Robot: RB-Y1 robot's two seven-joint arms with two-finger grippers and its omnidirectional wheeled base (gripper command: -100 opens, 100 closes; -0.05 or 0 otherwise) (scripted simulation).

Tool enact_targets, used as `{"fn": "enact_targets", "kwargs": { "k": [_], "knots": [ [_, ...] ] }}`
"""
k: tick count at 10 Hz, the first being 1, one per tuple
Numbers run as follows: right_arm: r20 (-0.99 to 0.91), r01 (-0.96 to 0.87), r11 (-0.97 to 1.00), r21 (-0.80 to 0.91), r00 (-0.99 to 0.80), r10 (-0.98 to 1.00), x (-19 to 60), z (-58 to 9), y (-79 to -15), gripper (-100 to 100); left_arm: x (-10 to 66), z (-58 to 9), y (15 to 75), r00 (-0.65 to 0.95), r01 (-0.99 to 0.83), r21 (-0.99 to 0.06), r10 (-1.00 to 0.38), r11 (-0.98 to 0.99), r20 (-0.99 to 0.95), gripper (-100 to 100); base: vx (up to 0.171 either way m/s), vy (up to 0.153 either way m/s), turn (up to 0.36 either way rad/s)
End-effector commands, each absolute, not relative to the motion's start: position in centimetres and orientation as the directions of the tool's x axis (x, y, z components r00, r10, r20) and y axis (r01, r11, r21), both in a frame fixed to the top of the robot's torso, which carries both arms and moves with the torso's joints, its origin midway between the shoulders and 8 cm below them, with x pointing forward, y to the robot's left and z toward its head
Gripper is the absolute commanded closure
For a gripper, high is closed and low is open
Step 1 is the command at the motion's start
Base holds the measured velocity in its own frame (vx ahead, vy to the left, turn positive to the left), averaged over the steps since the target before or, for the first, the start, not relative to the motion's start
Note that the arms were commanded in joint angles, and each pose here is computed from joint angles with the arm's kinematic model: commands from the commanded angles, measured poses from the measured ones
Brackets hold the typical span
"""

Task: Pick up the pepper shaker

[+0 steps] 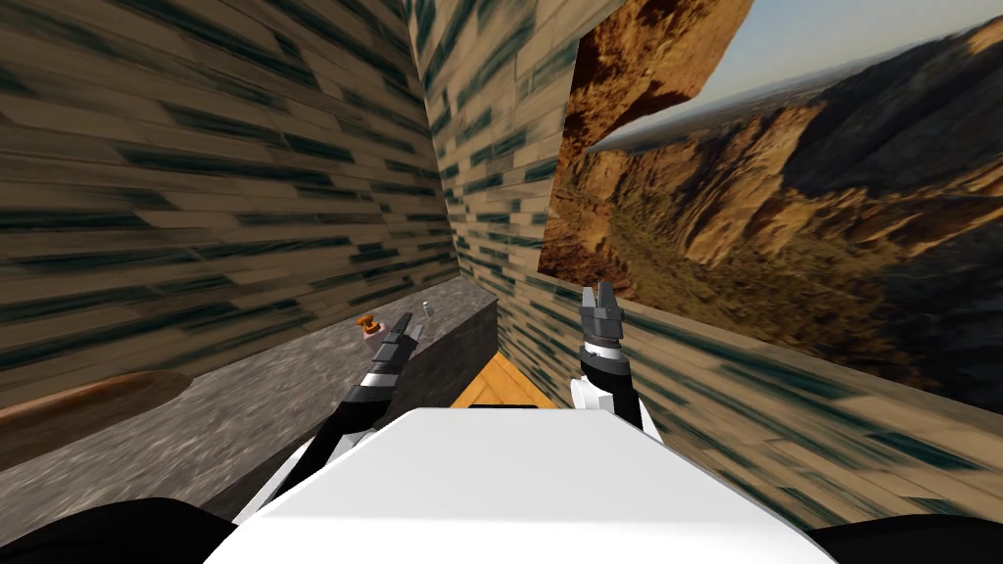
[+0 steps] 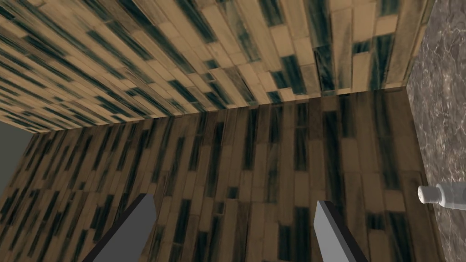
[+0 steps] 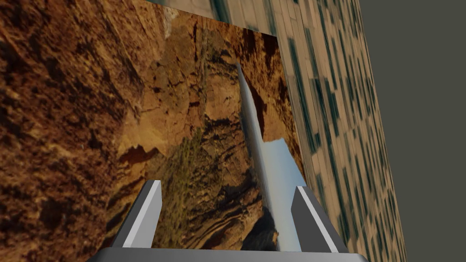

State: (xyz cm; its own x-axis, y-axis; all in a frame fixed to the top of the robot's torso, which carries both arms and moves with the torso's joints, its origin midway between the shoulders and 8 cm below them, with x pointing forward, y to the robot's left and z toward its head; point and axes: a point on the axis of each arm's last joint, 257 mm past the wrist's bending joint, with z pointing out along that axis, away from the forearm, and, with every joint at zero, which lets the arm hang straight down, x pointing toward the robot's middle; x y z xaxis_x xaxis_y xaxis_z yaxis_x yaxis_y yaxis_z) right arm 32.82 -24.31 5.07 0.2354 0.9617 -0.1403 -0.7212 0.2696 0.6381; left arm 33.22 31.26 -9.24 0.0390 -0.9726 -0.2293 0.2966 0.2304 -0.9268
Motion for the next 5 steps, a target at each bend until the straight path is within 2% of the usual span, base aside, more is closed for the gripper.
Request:
{"fn": "enact_targets", "kwargs": {
  "k": [1,3,5],
  "knots": [
    [-0.140,-0.721,0.270,0.638,0.235,0.962,32.8,5.1,-24.3,0,32.6,-12.1,32.3,0.017,0.200,-0.948,-0.968,0.248,-0.250,-100,0.013,-0.072,-0.117],
    [-0.140,-0.721,0.270,0.638,0.235,0.962,32.8,5.1,-24.3,0,32.0,-13.8,33.1,-0.005,0.133,-0.954,-0.962,0.269,-0.272,-100,0.026,-0.081,-0.077],
    [-0.140,-0.721,0.270,0.638,0.235,0.962,32.8,5.1,-24.3,0,31.3,-15.6,33.9,-0.024,0.063,-0.955,-0.956,0.290,-0.292,-100,0.019,-0.043,-0.062]
  ]
}}
